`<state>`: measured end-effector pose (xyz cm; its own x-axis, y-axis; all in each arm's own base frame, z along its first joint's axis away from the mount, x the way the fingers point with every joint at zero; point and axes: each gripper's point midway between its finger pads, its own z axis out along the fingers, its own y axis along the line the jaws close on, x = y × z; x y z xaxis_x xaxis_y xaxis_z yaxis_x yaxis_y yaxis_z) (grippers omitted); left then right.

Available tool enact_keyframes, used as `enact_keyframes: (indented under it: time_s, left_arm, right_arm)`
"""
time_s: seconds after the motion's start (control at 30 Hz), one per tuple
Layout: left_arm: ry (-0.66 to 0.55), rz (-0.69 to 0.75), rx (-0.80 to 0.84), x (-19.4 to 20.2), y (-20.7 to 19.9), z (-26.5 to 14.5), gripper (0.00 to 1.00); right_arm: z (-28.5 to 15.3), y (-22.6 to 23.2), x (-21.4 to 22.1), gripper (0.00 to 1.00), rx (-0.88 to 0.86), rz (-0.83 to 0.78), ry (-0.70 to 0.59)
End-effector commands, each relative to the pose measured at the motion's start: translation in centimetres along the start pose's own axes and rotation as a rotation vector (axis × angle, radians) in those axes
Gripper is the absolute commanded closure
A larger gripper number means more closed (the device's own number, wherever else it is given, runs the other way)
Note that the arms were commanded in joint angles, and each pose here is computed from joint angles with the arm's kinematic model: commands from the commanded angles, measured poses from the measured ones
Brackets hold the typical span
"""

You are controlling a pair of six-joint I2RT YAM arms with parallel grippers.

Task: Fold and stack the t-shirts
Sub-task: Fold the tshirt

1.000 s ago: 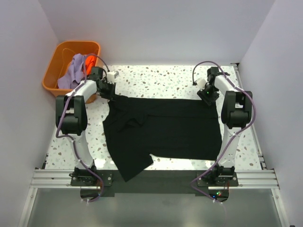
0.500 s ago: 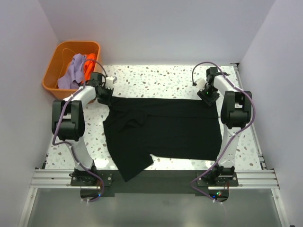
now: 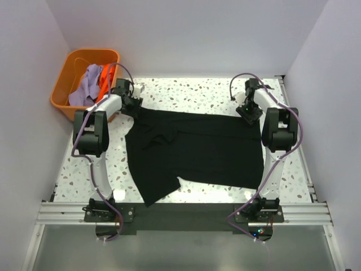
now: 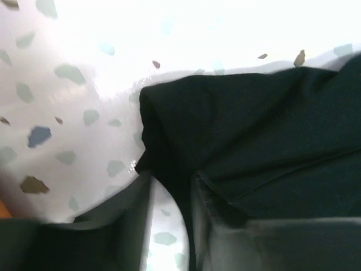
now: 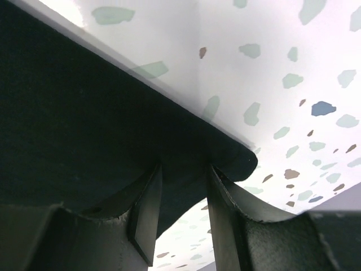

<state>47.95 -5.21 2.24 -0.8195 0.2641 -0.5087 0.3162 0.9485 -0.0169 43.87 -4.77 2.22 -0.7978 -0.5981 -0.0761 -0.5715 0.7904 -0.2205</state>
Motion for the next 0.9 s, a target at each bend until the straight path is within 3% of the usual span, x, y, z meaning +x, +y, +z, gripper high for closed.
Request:
enact_keyframes:
  time_s: [0.0,0.13,0.27,0.37,0.57,0.7,0.87]
  left_arm:
    - [-0.135,0.068,0.04,-4.3,-0.3,-3.1,0.51]
    - [-0.298,0.223,0.157,-6.5,-3.6,-8.9,0.27]
    - [-0.351,0.498,0.265,-5.2,-9.2,-12.8,0.27]
    - [-0.31,0.649,0.331,-2.6,-14.0,-13.4,0.29]
    - [-0.146,0.797,0.368,2.1,-20.5,-11.4,0.35]
    - [-0.038,0.814,0.316,4.0,-21.6,-9.2,0.35]
    - [0.012,0.79,0.27,4.6,-21.7,-6.6,0.35]
  right_arm:
    - [-0.5,-1.1,-1.3,0.58,0.016,0.04,-0.055]
    - [-4.2,-0.2,-2.3,0.5,-0.038,0.047,-0.148]
    - [-6.7,0.8,-2.1,0.48,-0.082,0.054,-0.184]
    - [-7.9,1.4,-1.2,0.49,-0.095,0.037,-0.176]
    - [-8.0,2.7,1.1,0.53,-0.145,0.002,-0.119]
    - [-7.8,3.4,2.4,0.58,-0.182,-0.009,-0.085]
    - [-6.5,3.8,3.8,0.59,-0.184,-0.034,-0.037]
